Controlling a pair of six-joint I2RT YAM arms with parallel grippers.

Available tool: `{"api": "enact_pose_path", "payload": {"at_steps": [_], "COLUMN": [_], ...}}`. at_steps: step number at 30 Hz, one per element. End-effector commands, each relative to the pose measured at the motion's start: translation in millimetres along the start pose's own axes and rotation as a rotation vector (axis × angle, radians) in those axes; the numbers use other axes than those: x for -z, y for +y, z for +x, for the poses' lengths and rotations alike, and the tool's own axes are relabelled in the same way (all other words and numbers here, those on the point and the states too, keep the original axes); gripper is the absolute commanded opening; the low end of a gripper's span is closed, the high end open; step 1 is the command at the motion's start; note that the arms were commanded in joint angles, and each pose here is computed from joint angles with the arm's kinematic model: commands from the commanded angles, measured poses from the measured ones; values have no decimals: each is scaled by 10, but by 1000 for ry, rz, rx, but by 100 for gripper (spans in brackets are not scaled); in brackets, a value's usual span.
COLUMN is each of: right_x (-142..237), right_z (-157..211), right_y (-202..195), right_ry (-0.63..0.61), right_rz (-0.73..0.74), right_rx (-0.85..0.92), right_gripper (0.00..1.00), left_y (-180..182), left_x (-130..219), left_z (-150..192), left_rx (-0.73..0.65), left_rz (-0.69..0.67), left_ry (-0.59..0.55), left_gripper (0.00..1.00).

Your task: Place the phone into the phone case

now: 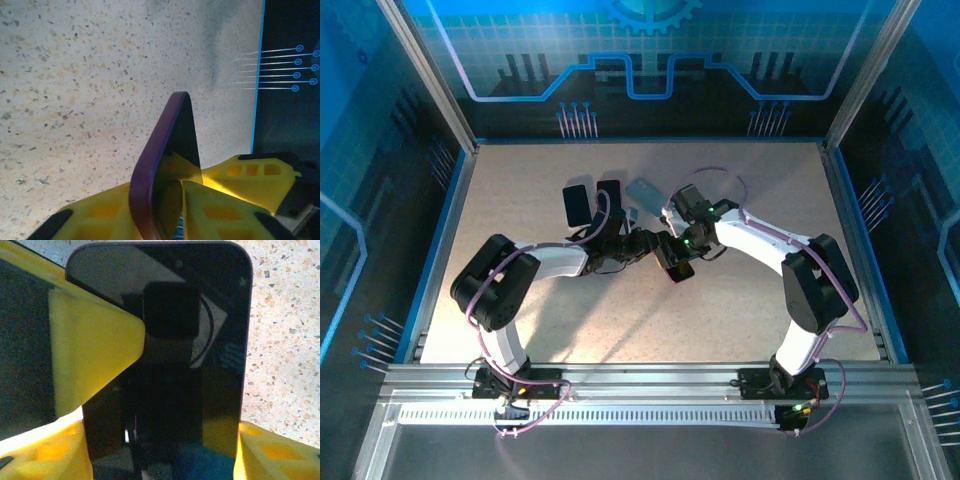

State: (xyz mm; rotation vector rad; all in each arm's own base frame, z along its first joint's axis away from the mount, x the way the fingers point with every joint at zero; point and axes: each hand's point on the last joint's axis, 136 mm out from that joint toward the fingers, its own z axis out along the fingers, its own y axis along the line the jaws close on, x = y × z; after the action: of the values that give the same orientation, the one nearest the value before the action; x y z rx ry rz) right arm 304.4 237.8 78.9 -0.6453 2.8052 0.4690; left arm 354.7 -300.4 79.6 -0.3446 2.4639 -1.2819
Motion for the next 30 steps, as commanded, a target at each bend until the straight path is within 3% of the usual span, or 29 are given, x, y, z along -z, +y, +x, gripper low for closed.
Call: {"api": "enact_pose_path", "payload": {"at_steps": [1, 3, 7, 9, 11, 16, 23, 30], "right_x": [239, 238, 235, 234, 251, 377, 565, 631], "right_z": [-147, -138, -128, -118, -107, -127, -138, -144], "right_y": [226, 225, 203, 188, 176, 119, -127, -352], "right_ry": [-68, -68, -72, -74, -85, -164, -322, -427], "right_rz": [-72, -72, -74, -87, -116, -279, -484, -553], "right_rx": [24, 21, 10, -6, -32, -182, -415, -550], "right_gripper": [57, 57, 58, 72, 78, 80, 80, 79], "left_y": [-50, -60, -82, -119, -167, -347, -705, -1002], "left_x": [-59, -60, -33, -10, 11, 113, 428, 662], "left_z": [4, 2, -20, -48, -84, -248, -608, -814], "left_rx": [-6, -6, 1, -2, -6, -12, -13, 19], "left_rz": [13, 16, 31, 41, 53, 82, 144, 236], "left_ry": [12, 10, -9, -25, -42, -113, -317, -454], "left_gripper": [11, 0, 0, 0, 0, 0, 0, 0]}}
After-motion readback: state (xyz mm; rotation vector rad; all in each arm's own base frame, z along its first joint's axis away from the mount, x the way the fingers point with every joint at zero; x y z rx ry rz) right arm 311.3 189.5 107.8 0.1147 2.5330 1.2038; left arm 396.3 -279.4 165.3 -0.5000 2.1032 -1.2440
